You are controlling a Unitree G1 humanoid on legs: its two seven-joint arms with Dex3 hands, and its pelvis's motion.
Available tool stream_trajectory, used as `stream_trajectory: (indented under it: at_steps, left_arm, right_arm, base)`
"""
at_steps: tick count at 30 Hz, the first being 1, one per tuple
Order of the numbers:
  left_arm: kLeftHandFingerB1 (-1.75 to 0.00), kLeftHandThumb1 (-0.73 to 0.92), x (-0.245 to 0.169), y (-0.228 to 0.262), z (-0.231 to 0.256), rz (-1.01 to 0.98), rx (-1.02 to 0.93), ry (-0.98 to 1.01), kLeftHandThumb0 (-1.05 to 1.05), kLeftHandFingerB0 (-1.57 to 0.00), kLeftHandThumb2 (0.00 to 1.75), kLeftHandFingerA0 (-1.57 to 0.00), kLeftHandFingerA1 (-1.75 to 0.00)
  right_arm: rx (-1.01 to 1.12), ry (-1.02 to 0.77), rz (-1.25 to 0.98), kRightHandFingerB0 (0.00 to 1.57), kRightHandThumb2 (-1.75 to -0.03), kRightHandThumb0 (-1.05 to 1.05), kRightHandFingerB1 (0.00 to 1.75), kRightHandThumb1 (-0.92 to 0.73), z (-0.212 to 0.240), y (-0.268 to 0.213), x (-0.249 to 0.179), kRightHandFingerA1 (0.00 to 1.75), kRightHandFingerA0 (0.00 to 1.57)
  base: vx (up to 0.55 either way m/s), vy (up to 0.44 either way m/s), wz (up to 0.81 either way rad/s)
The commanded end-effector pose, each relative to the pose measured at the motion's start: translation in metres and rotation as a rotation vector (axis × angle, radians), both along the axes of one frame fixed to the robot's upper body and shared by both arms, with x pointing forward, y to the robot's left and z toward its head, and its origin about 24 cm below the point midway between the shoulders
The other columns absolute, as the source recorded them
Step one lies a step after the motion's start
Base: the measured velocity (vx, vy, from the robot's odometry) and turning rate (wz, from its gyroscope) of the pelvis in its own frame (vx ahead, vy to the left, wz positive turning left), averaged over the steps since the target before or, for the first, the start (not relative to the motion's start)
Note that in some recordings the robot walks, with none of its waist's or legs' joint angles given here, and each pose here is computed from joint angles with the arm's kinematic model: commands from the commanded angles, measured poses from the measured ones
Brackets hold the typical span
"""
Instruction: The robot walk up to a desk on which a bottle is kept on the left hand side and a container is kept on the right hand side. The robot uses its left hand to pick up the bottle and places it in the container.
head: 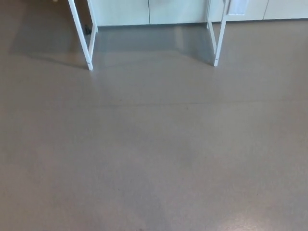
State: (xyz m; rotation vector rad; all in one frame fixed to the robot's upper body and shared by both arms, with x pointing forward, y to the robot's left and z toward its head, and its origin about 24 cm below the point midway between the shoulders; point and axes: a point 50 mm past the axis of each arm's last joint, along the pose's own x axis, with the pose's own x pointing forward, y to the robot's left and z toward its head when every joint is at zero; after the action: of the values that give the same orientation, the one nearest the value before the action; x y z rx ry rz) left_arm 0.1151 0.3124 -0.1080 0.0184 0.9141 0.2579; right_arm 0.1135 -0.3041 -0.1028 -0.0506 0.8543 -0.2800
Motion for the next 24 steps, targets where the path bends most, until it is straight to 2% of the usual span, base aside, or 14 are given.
stream_trajectory:
  at_steps: [1,3,4,9,10,11,17,24]
  left_arm:
    - [-0.52,0.45,0.0178,0.024,0.0254,0.115,-0.234,-0.232,-0.06,-0.22,0.93,-0.28,-0.57]
    - [-0.52,0.44,0.0178,0.0242,0.0253,0.115,-0.236,-0.234,-0.07,-0.22,0.92,-0.29,-0.57]
    - [-0.34,0.66,0.0175,0.0243,0.0253,0.109,-0.232,-0.233,-0.1,-0.36,0.59,-0.4,-0.4]
    - [-0.37,0.62,0.0171,0.0245,0.0251,0.095,-0.229,-0.234,-0.17,-0.37,0.62,-0.4,-0.43]
    - [-0.37,0.63,0.0172,0.0243,0.0253,0.093,-0.229,-0.233,-0.17,-0.37,0.63,-0.42,-0.43]
    - [-0.37,0.64,0.0175,0.0246,0.0258,0.093,-0.231,-0.231,-0.16,-0.37,0.63,-0.42,-0.43]
    - [-0.36,0.67,0.019,0.0251,0.0263,0.09,-0.234,-0.231,-0.13,-0.4,0.6,-0.48,-0.43]
    - [-0.36,0.66,0.0203,0.0236,0.0261,0.082,-0.228,-0.231,-0.16,-0.41,0.59,-0.52,-0.43]
  right_arm:
    - [0.251,-0.276,-0.181,0.18,-0.82,-0.16,0.53,-0.3,0.023,-0.0124,0.0156,0.6,0.3]
    - [0.254,-0.278,-0.179,0.17,-0.82,-0.15,0.53,-0.32,0.0238,-0.0119,0.0157,0.59,0.28]
    - [0.259,-0.28,-0.176,0.17,-0.82,-0.16,0.53,-0.32,0.0243,-0.0117,0.0156,0.59,0.27]
    - [0.275,-0.286,-0.158,0.15,-0.82,-0.18,0.53,-0.32,0.0234,-0.0136,0.0146,0.59,0.26]
    - [0.278,-0.289,-0.157,0.21,-0.6,-0.27,0.44,-0.45,0.0235,-0.0136,0.0143,0.54,0.3]
    - [0.28,-0.289,-0.163,0.17,-0.82,-0.18,0.53,-0.32,0.0231,-0.0128,0.0137,0.59,0.25]
    - [0.277,-0.284,-0.173,0.19,-0.83,-0.17,0.54,-0.32,0.0221,-0.0118,0.0129,0.59,0.27]
    - [0.28,-0.286,-0.165,0.18,-0.83,-0.18,0.54,-0.32,0.0229,-0.0122,0.0135,0.59,0.27]
  base:
    - [0.0,0.0,0.0]
    - [0.03,0.034,-0.05]
    - [0.09,0.116,-0.11]
    - [0.1,0.256,-0.24]
    - [0.08,0.309,-0.06]
    - [0.22,0.221,0.17]
    - [0.23,0.091,0.07]
    - [0.3,-0.149,0.13]
